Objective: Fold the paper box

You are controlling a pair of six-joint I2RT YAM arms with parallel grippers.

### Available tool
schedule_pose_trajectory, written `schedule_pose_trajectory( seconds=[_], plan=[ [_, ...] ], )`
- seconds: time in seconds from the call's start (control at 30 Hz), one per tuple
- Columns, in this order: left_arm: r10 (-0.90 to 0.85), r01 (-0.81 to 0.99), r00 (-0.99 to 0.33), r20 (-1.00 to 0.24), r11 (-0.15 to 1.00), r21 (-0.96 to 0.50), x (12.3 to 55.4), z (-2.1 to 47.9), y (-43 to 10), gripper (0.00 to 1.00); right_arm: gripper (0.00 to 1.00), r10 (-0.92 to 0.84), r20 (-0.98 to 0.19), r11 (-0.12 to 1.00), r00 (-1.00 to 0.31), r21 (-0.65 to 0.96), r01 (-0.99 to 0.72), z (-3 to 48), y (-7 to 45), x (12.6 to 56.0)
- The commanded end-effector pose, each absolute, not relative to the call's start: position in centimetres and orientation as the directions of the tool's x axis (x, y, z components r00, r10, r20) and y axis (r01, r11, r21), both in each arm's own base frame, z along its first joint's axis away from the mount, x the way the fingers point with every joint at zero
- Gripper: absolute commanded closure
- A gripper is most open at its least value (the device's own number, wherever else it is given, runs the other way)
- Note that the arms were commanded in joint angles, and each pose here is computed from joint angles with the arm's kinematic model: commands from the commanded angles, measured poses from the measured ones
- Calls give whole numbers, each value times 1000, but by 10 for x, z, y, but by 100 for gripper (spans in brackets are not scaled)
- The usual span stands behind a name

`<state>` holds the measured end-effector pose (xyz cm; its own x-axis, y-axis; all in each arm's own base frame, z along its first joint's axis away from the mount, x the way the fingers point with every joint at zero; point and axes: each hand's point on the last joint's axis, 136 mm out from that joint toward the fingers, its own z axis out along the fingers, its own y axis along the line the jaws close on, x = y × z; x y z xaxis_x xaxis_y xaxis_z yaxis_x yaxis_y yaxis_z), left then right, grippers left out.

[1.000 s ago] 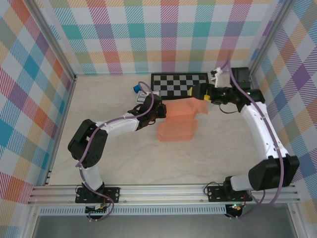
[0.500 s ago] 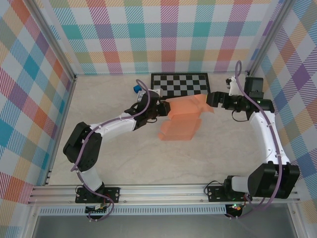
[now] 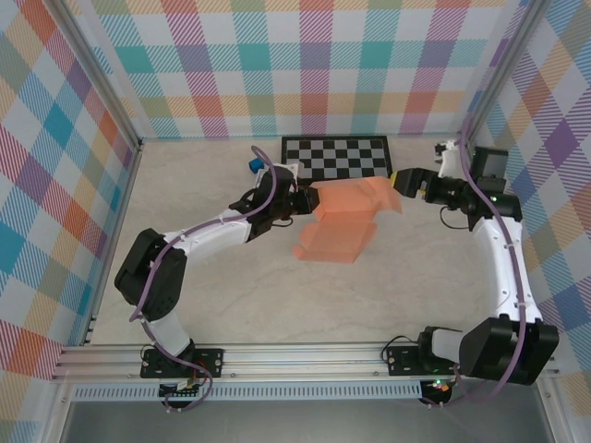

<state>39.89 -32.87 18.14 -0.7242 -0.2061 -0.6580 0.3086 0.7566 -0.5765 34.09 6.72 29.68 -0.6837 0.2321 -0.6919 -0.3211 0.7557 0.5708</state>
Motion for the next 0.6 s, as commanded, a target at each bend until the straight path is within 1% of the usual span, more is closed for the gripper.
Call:
schedule_pose_trajectory(
  seconds=[0.0, 0.13, 0.2, 0.3, 0.4, 0.57],
  plan=[
    [-209, 337, -712, -670, 735, -588, 398, 192, -326, 85, 13, 319, -652, 838, -688, 533, -117, 279, 28, 350],
    [-203, 343, -714, -670, 732, -588, 398, 193, -326, 86, 13, 330, -594, 867, -734, 499, -14, 245, 14, 353],
    [-202, 343, -714, -670, 733, -587, 398, 193, -325, 86, 14, 290, -582, 857, -760, 512, -65, 238, 23, 352],
    [-195, 344, -717, -669, 736, -583, 398, 191, -326, 86, 16, 187, -596, 840, -781, 509, -188, 242, 45, 348],
    [-190, 346, -720, -667, 735, -583, 399, 190, -327, 86, 15, 172, -604, 761, -778, 583, -284, 263, 68, 342],
    [-196, 352, -717, -669, 726, -590, 400, 193, -330, 86, 15, 118, -595, 703, -795, 615, -356, 268, 87, 336]
  ],
)
